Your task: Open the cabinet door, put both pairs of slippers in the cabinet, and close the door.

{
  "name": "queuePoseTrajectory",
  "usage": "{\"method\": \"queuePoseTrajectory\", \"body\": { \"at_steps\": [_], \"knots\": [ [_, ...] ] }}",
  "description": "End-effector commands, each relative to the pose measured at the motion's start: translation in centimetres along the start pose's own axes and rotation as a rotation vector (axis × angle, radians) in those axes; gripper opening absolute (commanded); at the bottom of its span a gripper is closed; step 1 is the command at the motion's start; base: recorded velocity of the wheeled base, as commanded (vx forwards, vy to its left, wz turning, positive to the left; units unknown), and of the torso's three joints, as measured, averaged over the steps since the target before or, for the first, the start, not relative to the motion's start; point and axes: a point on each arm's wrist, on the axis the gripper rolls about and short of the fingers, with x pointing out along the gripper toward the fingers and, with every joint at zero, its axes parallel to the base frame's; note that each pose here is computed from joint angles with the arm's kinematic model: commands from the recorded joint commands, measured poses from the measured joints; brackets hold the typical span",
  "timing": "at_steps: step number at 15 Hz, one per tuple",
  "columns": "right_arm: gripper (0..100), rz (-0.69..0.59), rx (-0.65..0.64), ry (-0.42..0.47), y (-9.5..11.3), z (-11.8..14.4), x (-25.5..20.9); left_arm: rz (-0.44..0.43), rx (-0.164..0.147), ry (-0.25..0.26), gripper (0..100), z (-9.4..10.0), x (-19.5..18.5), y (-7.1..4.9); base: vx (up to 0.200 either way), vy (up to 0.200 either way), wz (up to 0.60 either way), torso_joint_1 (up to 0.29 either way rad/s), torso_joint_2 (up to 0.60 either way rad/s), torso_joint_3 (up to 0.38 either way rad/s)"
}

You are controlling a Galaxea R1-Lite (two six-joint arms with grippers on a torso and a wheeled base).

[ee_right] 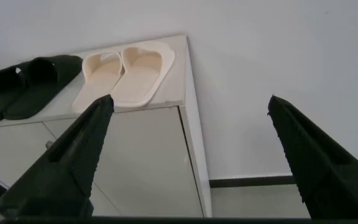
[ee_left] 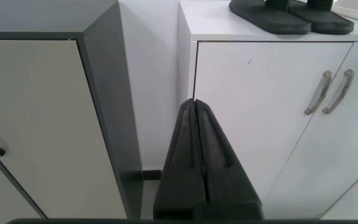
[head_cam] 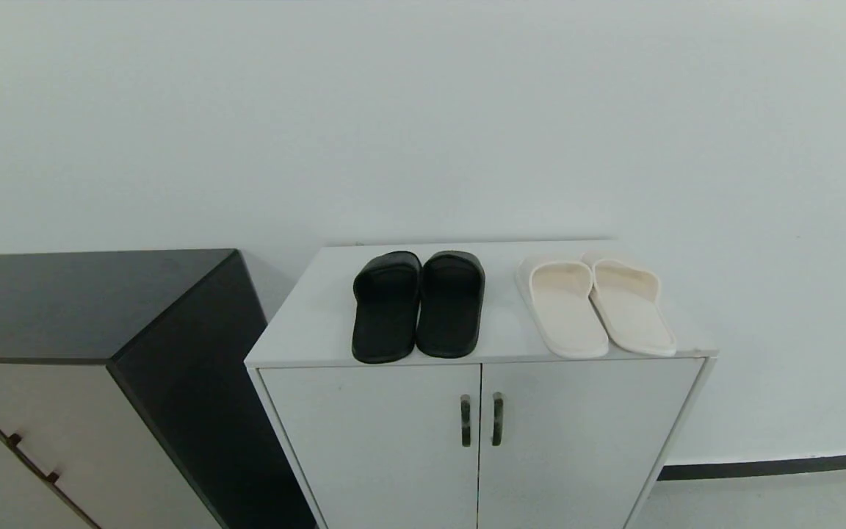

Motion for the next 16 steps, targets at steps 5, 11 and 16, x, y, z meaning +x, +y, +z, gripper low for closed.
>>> {"method": "queuePoseTrajectory", "body": {
  "at_steps": [5, 11, 16],
  "knots": [
    [100, 0.060, 0.013, 0.212, 4.1, -0.5, 13.4, -0.002, 0.001, 0.001, 0, 0.0, 0.0, 0.0, 0.000, 0.000, 0.00, 0.000, 0.00, 0.000],
    [100, 0.128, 0.027, 0.191, 9.1, 1.0, 21.9, -0.002, 0.001, 0.001, 0, 0.0, 0.0, 0.0, 0.000, 0.000, 0.00, 0.000, 0.00, 0.000],
    [100, 0.139, -0.045, 0.225, 11.6, -1.0, 26.2, -0.002, 0.001, 0.001, 0, 0.0, 0.0, 0.0, 0.000, 0.000, 0.00, 0.000, 0.00, 0.000]
  ]
}}
